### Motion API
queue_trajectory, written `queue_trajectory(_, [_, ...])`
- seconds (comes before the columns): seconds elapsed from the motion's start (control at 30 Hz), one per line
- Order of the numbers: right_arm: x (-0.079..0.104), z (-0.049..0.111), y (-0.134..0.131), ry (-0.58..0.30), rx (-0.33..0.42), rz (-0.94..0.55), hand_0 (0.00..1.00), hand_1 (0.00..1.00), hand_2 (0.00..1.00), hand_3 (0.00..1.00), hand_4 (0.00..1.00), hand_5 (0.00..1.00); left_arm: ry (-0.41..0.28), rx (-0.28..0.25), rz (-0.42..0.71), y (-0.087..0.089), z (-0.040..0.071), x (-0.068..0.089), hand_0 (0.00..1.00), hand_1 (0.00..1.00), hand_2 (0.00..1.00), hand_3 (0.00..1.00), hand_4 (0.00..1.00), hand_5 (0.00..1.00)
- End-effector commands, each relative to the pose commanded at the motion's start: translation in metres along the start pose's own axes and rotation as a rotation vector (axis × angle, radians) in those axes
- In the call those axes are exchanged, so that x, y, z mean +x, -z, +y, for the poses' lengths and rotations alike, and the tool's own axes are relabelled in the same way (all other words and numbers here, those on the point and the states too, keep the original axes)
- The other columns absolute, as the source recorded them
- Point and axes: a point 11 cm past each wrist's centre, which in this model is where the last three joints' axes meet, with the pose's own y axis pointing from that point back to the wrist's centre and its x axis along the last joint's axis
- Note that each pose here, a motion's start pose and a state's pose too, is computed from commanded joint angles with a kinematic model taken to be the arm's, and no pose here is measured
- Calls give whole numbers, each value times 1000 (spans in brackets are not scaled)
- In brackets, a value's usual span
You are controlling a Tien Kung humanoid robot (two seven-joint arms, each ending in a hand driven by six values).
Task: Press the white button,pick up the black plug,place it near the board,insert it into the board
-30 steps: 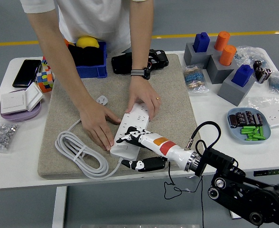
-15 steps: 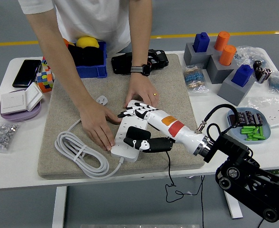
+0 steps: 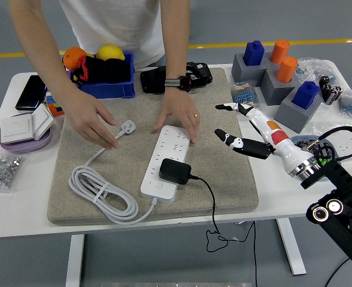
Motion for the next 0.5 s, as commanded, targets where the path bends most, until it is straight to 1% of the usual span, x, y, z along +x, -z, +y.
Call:
queue_trajectory(0.1, [6,9,-14,-28,-45,-9,900,804,792,794,848,685,2,-3,2,-2,0,-1,472,494,506,570,606,252])
queue_trajectory(0.13, [8,11,-17,-35,-56,-12,891,795,785,788,880,595,3,-4,2,-2,0,-1,470,495,506,570,606,252])
queue_trajectory(0.5, [27,39,-46,-154,-165,-98,890,799,783,786,889,574,4,-12,2,-6,0,-1,470,495,506,569,606,252])
